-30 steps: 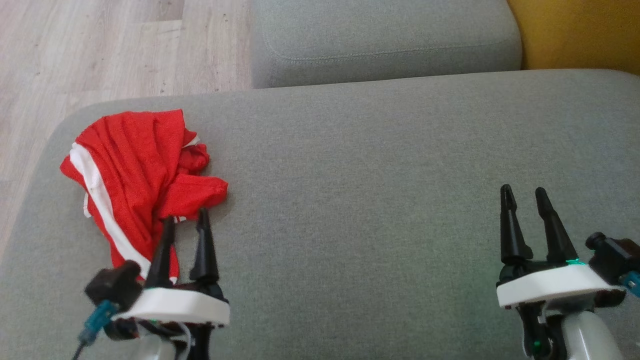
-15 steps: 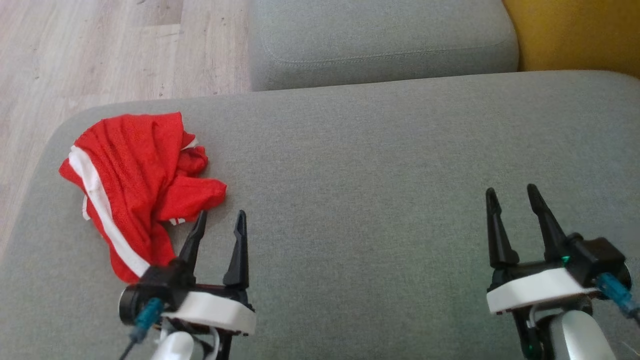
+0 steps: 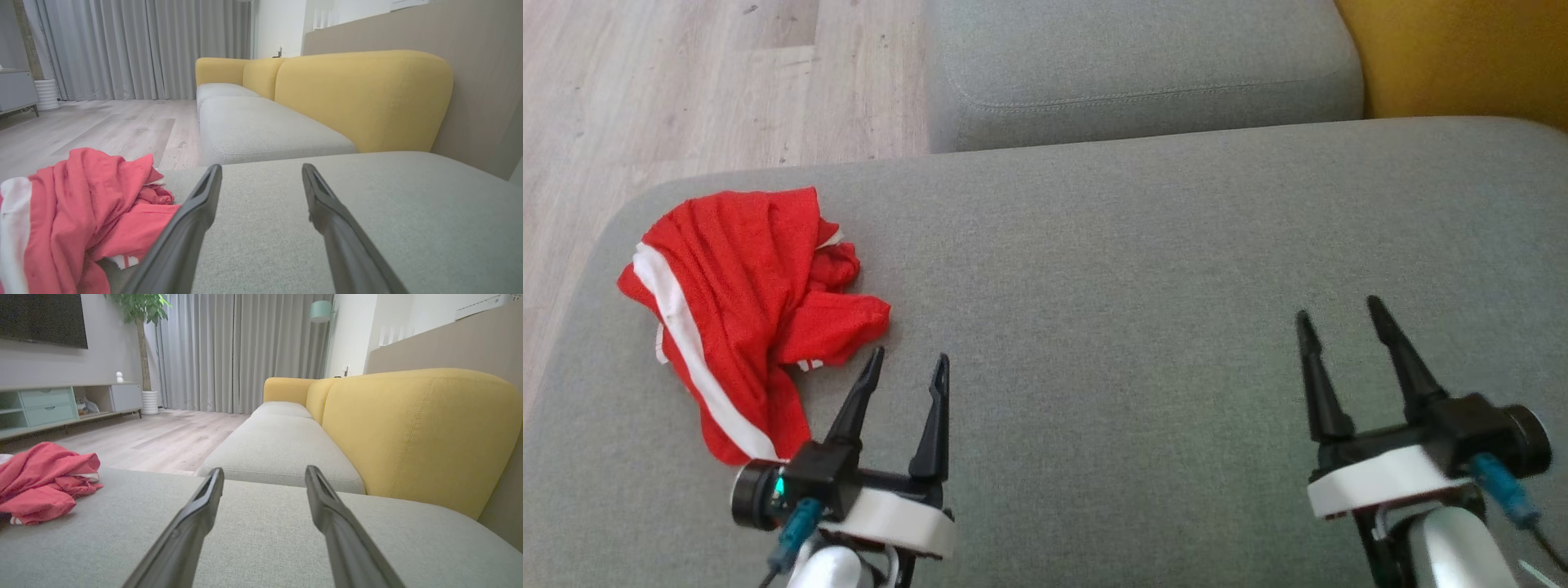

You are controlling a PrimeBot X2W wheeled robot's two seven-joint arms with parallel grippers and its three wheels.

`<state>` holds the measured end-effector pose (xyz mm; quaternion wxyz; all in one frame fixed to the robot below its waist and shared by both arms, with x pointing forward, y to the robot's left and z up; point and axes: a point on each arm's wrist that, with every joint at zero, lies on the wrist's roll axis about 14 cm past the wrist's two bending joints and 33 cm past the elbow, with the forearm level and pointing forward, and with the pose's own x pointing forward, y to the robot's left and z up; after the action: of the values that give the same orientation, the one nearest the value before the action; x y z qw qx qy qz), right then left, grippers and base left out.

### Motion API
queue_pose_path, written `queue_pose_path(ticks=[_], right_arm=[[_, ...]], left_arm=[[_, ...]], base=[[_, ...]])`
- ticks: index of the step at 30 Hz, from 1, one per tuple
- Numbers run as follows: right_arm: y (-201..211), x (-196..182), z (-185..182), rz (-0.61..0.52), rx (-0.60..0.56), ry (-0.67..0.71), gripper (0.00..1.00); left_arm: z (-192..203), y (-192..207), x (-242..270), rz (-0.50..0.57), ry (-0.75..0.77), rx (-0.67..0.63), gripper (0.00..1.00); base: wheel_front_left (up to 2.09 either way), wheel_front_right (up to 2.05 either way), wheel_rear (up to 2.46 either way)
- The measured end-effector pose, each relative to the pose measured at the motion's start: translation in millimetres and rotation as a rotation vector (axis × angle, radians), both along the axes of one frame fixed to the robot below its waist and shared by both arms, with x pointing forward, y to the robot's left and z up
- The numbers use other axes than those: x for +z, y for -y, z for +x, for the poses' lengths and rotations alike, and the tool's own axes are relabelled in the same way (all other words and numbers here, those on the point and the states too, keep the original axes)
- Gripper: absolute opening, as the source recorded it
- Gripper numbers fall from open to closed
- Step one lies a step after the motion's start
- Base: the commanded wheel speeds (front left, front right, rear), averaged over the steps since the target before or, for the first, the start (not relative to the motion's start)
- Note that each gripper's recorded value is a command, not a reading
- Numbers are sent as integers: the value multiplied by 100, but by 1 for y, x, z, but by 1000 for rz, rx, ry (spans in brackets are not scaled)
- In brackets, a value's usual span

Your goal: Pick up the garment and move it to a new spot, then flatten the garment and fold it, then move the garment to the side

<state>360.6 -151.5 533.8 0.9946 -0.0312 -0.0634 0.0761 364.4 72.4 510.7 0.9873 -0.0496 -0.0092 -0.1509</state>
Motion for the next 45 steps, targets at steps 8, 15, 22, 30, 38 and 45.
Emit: queue_pose_path(ticks=[8, 15, 22, 30, 38, 45], right_arm=[[7, -7, -1, 153, -20, -22, 100], [7, -38, -8, 180, -30, -109, 100], [0, -48, -12, 186, -11, -136, 100], [-1, -51, -14, 236, -15, -149, 100], [-2, -56, -14, 242, -14, -165, 100], [-15, -56, -10, 211, 30, -167, 100]], left_arm=[[5, -11, 21, -141, 40, 48, 100], [-7, -13, -4, -166, -21, 47, 100], [-15, -5, -30, -122, -85, 8, 100], [-13, -10, -28, -126, -76, 21, 100], [-13, -11, -27, -138, -78, 20, 100], [-16, -21, -28, -139, -78, 56, 100]], base=[[0, 0, 0], [0, 0, 0], [0, 0, 0], [0, 0, 0], [0, 0, 0], [0, 0, 0]])
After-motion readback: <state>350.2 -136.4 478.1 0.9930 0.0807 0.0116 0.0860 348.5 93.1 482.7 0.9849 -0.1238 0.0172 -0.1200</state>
